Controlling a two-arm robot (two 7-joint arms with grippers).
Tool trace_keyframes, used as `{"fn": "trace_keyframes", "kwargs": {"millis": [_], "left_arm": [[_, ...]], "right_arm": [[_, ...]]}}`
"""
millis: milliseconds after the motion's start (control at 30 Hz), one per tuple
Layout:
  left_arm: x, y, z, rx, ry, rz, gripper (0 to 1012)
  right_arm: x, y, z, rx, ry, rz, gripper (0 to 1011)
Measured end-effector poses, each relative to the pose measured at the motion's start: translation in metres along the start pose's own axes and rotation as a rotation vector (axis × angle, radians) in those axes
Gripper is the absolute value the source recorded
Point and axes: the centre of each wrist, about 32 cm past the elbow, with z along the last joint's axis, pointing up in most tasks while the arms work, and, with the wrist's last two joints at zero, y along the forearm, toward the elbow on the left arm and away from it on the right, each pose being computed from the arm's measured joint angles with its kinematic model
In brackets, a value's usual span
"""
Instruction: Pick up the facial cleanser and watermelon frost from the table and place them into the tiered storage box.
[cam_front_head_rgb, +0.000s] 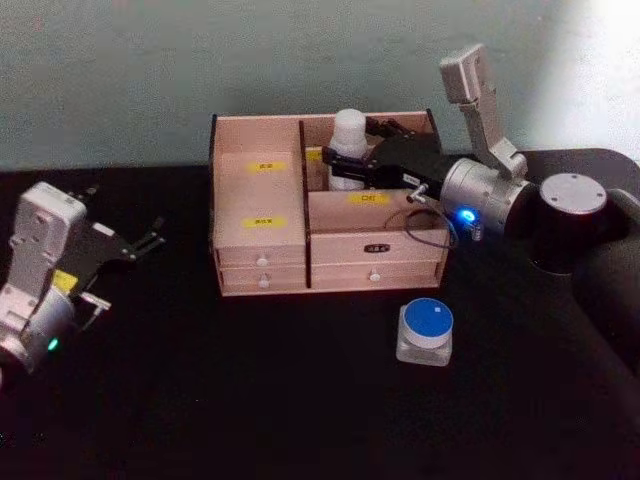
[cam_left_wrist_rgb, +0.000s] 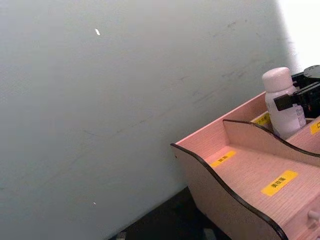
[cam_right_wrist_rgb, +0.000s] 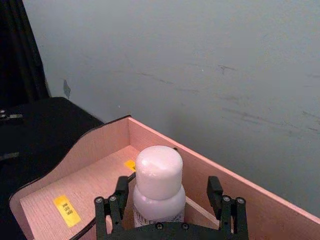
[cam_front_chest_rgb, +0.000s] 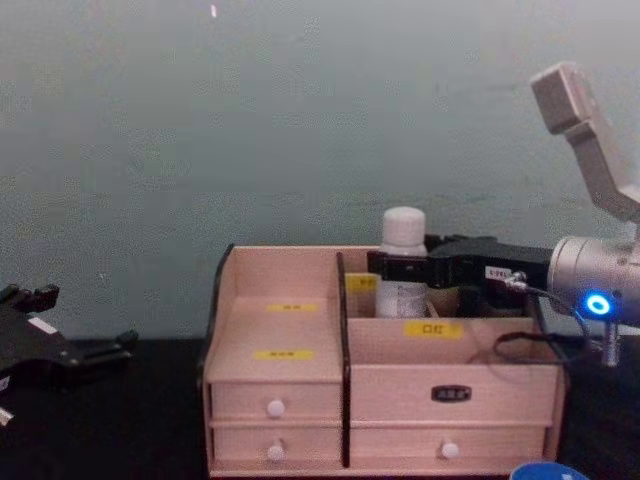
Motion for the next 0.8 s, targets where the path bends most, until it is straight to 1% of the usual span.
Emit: {"fn": "trace_keyframes", "kwargs": {"millis": [300,433,633,800], "left_arm": [[0.0,0.0,0.0,0.0,0.0,0.0,1001],[0.0,0.0,0.0,0.0,0.0,0.0,1001],[0.0,0.0,0.0,0.0,0.0,0.0,1001],[0.0,0.0,0.0,0.0,0.0,0.0,1001]], "right_arm": [[0.0,0.0,0.0,0.0,-0.001,0.0,1003],[-0.003,-0.003,0.003,0.004,-0.013,0.001,1003],[-0.009,-0.013,0.006,0.01,-0.037,-0.011,1003],[-0.015,-0.029,0.01,0.029,-0.055,-0.025,1002]]}}
